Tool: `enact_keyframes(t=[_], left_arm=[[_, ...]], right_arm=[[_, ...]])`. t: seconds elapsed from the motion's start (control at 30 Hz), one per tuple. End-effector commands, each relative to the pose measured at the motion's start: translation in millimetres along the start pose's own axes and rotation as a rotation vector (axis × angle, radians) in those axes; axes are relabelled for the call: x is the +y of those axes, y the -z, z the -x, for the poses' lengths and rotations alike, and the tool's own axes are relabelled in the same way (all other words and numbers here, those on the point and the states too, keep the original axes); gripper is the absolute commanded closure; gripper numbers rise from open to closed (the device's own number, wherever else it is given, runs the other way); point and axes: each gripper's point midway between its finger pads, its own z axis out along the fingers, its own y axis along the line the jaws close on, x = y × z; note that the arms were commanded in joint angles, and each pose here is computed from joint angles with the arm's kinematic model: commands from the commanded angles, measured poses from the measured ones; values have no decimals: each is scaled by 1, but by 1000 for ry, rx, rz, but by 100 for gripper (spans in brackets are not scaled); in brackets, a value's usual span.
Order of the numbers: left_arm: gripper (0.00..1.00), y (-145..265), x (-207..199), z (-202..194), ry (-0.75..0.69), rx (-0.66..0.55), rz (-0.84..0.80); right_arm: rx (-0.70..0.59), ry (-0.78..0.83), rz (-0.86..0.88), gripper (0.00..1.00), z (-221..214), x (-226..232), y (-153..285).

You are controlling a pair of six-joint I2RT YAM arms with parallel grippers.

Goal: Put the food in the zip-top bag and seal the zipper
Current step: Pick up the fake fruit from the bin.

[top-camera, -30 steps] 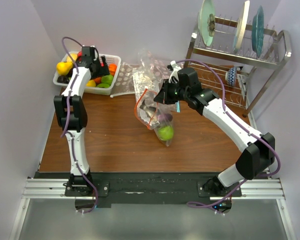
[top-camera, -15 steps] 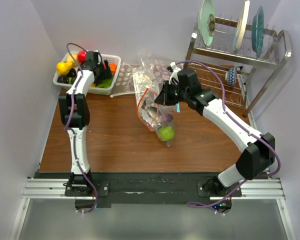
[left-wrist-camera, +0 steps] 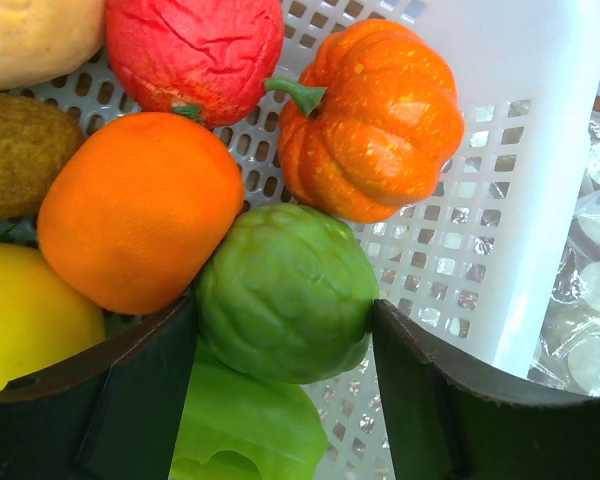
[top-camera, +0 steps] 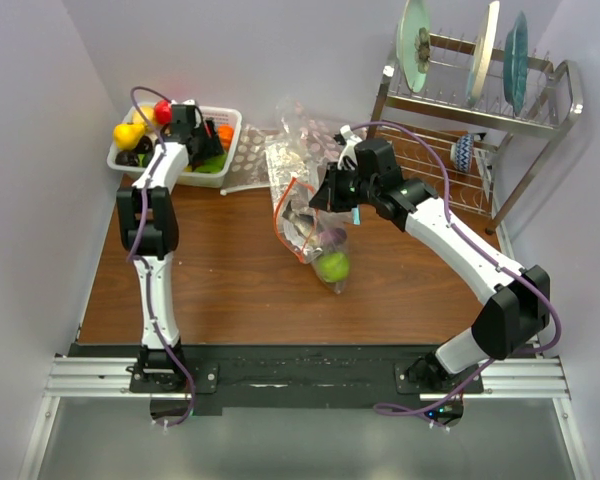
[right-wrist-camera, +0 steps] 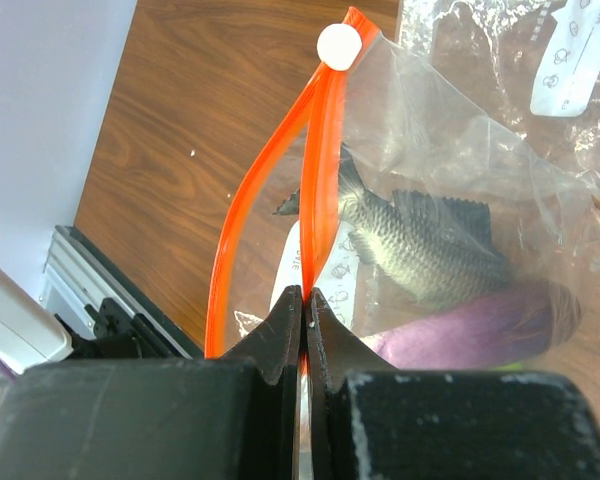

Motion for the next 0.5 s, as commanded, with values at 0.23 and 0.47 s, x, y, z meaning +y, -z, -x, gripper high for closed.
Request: enact_keyframes(t=[0.23, 0.47], left_arm=[[55, 117, -24, 104, -42, -243, -73], [55, 161, -54, 94, -30, -195, -237]], right_arm=[[-35, 20, 16, 100, 7, 6, 14], [-41, 25, 17, 100, 11, 8, 13]])
